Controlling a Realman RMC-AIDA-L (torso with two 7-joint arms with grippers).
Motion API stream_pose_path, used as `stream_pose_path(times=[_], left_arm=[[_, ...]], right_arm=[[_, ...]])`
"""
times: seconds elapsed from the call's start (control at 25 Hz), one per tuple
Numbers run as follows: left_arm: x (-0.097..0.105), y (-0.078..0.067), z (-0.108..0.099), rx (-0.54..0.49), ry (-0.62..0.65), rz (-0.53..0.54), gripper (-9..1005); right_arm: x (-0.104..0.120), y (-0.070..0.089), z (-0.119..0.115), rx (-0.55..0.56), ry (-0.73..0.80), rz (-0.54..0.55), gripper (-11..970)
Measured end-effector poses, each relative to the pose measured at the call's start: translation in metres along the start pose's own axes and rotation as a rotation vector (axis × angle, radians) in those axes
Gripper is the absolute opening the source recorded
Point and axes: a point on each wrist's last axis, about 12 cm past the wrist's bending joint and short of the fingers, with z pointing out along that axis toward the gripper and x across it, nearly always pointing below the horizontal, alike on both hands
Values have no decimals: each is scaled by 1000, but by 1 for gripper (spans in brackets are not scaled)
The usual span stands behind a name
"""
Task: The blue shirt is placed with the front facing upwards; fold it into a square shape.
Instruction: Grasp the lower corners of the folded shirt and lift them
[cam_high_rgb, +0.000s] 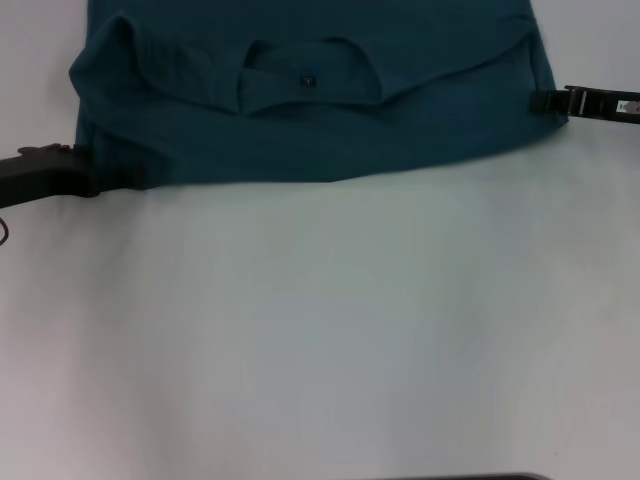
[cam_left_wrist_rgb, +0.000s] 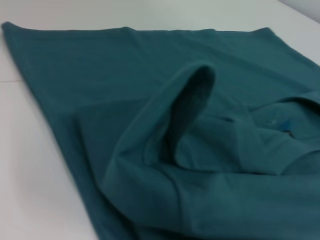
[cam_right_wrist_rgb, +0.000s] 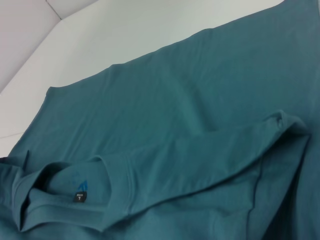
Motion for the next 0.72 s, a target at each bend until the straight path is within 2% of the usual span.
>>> stream_pose_path(times=[0.24,0.72], left_arm=[[-3,-4,-2,44,4,14,885],[-5,5,-2,-53,-3,28,881]], right_arm=[[0,0,0,0,0,0,20],[0,0,0,0,-1,2,21]])
